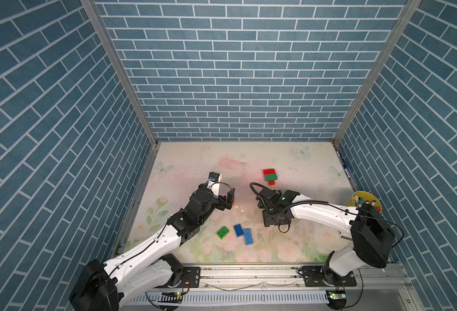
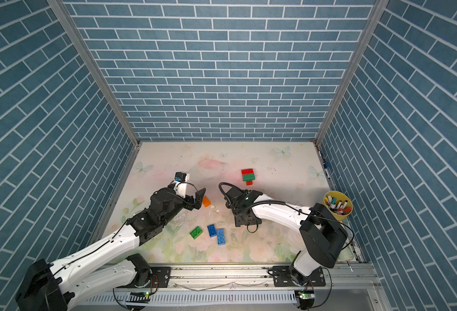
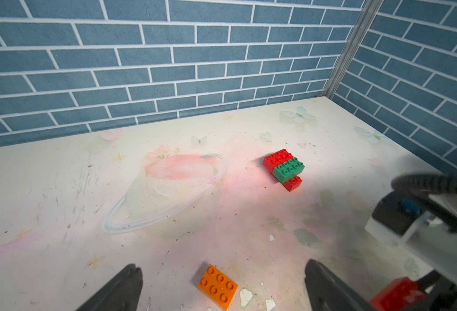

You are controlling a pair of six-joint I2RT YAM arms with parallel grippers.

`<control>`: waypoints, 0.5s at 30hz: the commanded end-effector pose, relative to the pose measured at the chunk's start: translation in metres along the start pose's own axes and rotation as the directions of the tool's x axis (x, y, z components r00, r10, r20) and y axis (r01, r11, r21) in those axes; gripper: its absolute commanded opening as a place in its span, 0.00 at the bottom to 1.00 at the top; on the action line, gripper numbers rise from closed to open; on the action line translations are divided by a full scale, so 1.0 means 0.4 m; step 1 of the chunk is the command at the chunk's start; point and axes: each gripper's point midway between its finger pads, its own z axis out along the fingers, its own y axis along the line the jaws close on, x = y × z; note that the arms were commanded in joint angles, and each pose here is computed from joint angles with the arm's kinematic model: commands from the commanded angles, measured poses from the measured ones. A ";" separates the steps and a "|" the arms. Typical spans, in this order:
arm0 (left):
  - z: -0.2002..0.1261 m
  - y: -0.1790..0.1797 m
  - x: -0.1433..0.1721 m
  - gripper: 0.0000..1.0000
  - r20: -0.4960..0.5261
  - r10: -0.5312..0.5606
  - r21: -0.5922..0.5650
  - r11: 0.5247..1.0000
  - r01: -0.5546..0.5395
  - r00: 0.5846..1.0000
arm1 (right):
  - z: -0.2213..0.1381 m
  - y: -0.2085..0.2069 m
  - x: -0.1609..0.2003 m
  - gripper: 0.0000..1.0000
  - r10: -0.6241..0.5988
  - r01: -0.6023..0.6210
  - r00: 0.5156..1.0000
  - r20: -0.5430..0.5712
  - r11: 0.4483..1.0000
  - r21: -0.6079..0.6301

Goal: Assemble a rectangle with lego
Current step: Pick up the lego brick from the center of the board, then place the lego brick at the center of the board.

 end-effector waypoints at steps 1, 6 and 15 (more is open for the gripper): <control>-0.013 -0.009 -0.068 1.00 0.081 0.024 0.010 1.000 -0.025 0.996 | -0.040 -0.028 -0.068 0.48 0.060 -0.059 0.997 0.045 0.998 -0.022; 0.002 -0.048 -0.101 1.00 0.116 0.106 0.070 0.991 -0.114 0.988 | -0.042 -0.016 -0.131 0.49 0.039 -0.037 0.999 0.013 0.997 -0.072; 0.059 -0.045 -0.031 1.00 0.065 0.010 0.099 0.995 -0.017 0.998 | -0.021 -0.019 -0.225 0.50 0.008 -0.011 0.999 -0.037 0.996 -0.091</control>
